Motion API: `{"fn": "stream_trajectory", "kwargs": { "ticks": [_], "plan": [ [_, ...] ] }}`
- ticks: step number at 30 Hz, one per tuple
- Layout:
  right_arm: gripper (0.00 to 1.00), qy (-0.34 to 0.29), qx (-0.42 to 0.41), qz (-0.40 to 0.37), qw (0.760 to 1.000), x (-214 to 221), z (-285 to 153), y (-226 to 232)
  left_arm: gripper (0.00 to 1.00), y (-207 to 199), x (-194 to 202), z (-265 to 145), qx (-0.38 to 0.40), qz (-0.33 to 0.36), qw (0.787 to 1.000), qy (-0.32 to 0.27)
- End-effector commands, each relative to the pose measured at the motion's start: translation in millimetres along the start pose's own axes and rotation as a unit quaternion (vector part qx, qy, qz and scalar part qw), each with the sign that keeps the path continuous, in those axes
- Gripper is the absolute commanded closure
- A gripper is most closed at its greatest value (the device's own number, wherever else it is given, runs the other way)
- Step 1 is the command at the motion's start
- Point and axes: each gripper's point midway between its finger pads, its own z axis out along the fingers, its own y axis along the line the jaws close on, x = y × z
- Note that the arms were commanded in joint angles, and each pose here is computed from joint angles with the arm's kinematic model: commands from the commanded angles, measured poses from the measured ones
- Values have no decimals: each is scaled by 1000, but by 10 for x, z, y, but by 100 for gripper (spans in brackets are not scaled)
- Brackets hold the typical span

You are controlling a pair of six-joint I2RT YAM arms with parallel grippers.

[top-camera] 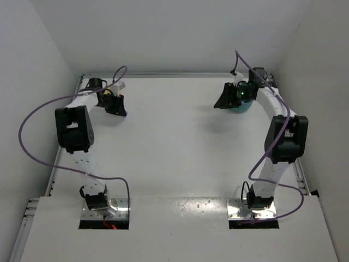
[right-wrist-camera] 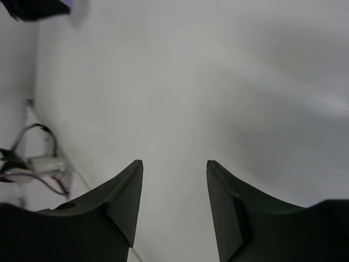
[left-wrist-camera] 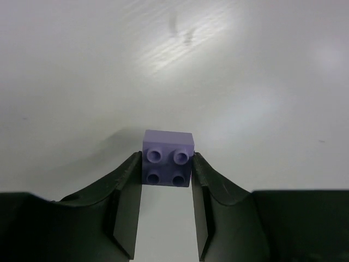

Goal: Sort the legos into containers by color

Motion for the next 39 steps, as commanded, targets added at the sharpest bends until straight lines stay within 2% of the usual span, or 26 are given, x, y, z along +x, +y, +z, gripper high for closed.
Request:
{"fn": "stream_trajectory", "kwargs": {
  "ticks": [1,4,6,10,17,25,39],
  "plan": [
    [48,-69,-128,34,989,-242,-139,755,66,-913,-533,-565,97,87,984,-122],
    [48,-67,-171,70,980,-177,-120,966,66,-1458,-368,-632,145,99,977,-120],
    [48,-61,-185,80,978,-124,-73,1070,66,-1742,-441,-818,150,123,970,-144],
    [48,-54,-208,79,974,-131,-41,1239,66,-2367,-385,-905,179,156,960,-148],
    [48,-26,-248,76,965,-96,60,1559,65,-2980,-414,-945,194,215,946,-147],
    [46,16,-288,90,953,87,280,1817,65,-3312,-474,-890,200,261,934,-136],
    [36,85,-326,75,939,361,613,2166,65,-3469,-564,-881,205,276,929,-138]
  ]
}}
